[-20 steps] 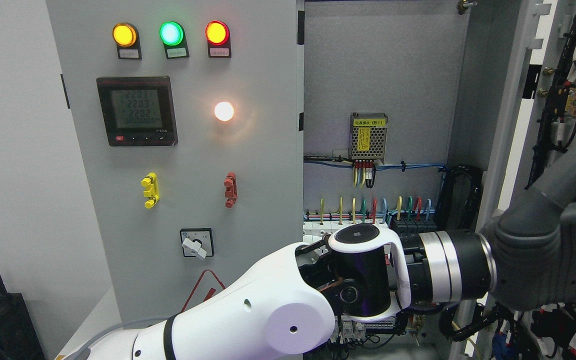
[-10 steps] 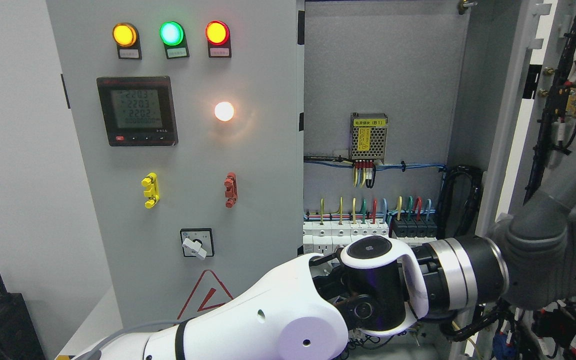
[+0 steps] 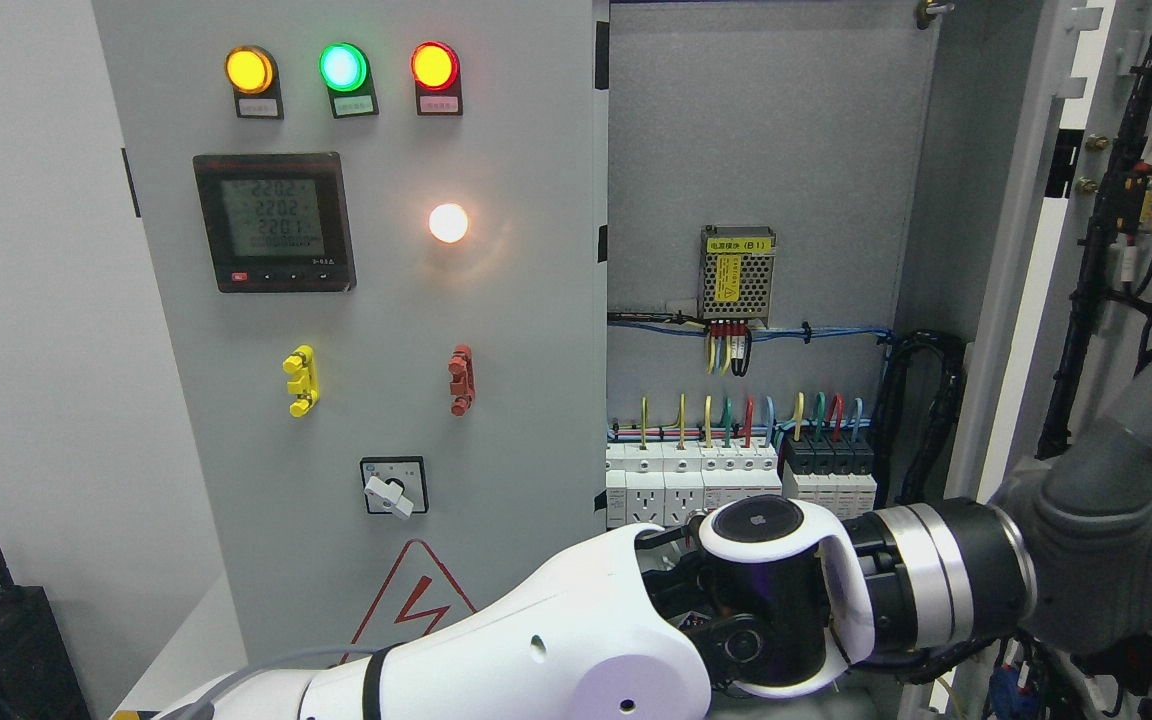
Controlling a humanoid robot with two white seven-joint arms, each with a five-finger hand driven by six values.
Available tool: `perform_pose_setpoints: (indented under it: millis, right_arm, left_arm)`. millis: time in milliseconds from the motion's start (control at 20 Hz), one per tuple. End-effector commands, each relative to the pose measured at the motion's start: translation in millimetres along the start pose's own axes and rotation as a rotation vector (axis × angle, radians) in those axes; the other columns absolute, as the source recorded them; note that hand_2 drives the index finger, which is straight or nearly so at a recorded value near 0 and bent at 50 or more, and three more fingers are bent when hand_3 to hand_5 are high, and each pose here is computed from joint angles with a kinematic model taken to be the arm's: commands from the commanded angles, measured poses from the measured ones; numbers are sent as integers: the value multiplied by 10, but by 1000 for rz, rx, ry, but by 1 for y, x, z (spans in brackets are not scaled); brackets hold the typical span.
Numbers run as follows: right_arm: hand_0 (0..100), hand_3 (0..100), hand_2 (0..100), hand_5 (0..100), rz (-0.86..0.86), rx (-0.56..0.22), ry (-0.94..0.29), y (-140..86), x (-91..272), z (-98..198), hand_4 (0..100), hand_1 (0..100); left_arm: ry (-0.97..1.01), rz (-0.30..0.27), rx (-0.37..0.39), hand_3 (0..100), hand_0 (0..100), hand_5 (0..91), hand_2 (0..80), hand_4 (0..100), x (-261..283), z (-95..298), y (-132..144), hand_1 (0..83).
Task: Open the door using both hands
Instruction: 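Hold the left hand against the opened door, pressing it wider, then withdraw the left hand down and away from the door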
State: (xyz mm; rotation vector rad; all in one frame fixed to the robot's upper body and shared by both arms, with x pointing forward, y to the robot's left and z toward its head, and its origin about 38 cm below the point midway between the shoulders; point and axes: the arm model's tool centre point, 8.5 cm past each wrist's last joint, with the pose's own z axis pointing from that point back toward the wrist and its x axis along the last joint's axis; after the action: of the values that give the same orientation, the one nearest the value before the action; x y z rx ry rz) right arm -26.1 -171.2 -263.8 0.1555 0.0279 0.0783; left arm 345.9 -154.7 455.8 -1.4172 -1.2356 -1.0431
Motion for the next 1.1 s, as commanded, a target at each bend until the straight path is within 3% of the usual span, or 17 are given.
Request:
perform_pose_setpoints:
  millis: [0, 300, 501, 801, 1052]
  right_arm:
    - [0, 0, 0, 0, 0, 0, 0, 0, 0, 0, 0, 0]
    - [0, 0, 0, 0, 0, 1, 0, 0, 0, 0, 0, 0]
    - [0, 0, 0, 0, -1, 1, 0, 0, 0, 0, 0, 0]
    - [0, 0, 0, 0, -1, 1, 0, 0, 0, 0, 0, 0]
    - [0, 0, 0, 0, 0, 0, 0, 0, 0, 0, 0, 0]
  left_arm:
    - [16, -5, -7, 0, 0, 0, 0, 42, -3, 1, 0, 0]
    - [3, -20, 39, 0, 0, 0, 0, 43, 10, 34, 25, 0]
    - [-1, -28, 91, 0, 0, 0, 0, 43, 14, 78, 42, 0]
    - [27, -8, 218, 0, 0, 0, 0, 43, -2, 153, 72, 0]
    - [47, 43, 315, 0, 0, 0, 0, 43, -24, 214, 88, 0]
